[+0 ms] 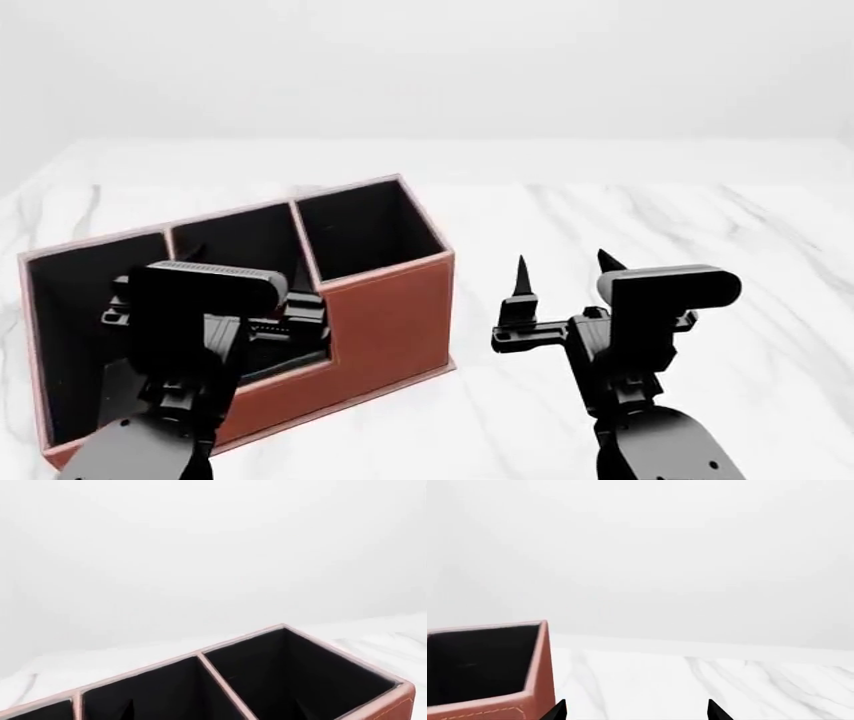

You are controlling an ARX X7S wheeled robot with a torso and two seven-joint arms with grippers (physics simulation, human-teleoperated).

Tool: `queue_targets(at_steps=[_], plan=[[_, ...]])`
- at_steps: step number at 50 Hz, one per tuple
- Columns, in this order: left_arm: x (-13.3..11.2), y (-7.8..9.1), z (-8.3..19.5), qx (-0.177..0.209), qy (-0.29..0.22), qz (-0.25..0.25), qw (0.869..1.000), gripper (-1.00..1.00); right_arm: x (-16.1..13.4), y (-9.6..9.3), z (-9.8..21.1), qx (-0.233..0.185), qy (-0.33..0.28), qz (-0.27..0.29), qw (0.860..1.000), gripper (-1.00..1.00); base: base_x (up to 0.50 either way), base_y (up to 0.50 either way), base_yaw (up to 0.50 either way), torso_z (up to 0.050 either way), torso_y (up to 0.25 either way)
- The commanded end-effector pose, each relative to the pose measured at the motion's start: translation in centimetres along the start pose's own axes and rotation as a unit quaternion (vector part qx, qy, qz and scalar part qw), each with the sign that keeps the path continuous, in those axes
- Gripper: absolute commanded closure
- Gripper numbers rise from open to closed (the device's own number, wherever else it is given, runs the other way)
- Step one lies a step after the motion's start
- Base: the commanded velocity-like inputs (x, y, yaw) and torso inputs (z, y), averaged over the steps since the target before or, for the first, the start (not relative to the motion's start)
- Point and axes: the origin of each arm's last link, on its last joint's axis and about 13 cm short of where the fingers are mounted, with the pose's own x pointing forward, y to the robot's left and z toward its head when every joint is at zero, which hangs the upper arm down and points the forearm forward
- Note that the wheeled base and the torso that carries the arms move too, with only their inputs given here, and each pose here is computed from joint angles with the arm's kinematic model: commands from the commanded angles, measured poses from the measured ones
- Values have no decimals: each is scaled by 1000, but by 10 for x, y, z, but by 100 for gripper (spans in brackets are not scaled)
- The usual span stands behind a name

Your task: Pick up the book and place it in the front compartment of the caddy.

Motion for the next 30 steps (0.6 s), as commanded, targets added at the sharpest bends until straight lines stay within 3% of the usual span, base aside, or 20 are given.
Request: queue_targets(at_steps=[1, 4, 5, 7, 9, 12, 13, 14, 16, 17, 30], plan=[[-4, 0, 20, -15, 43, -9, 999, -100, 2, 0, -1, -6, 2, -5, 1000, -100, 0, 0, 0, 0, 0], [-9, 1, 35, 3, 48, -21, 999, -100, 2, 0, -1, -8, 2, -5, 1000, -100, 0, 0, 0, 0, 0], [-9, 9, 44, 15, 74, -7, 997, -100, 2, -1, -1, -8, 2, -5, 1000, -100, 0, 0, 0, 0, 0], [6, 40, 60, 14, 87, 89, 992, -100, 3, -1, -1, -7, 2, -5, 1000, -100, 0, 0, 0, 0, 0], [10, 36, 73, 15, 79, 105, 991, -100, 3, -1, -2, -8, 1, -5, 1000, -100, 0, 0, 0, 0, 0], [-3, 22, 86, 29, 90, 115, 989, -100, 4, -1, -3, -9, 3, -5, 1000, -100, 0, 0, 0, 0, 0], [-9, 19, 90, 31, 108, 109, 988, -100, 4, -1, -3, -9, 3, -6, 1000, -100, 0, 0, 0, 0, 0], [-18, 17, 93, 19, 126, 45, 991, -100, 4, -1, -3, -9, 3, -6, 1000, -100, 0, 0, 0, 0, 0], [-35, 15, 100, -1, 166, -68, 984, -100, 5, -1, -4, -10, 4, -6, 1000, -100, 0, 0, 0, 0, 0], [-35, 17, 101, 10, 174, -61, 983, -100, 5, -1, -4, -11, 4, -6, 1000, -100, 0, 0, 0, 0, 0], [-42, 28, 108, -10, 217, -80, 973, -100, 4, 0, -5, -14, 5, -4, 1000, -100, 0, 0, 0, 0, 0]])
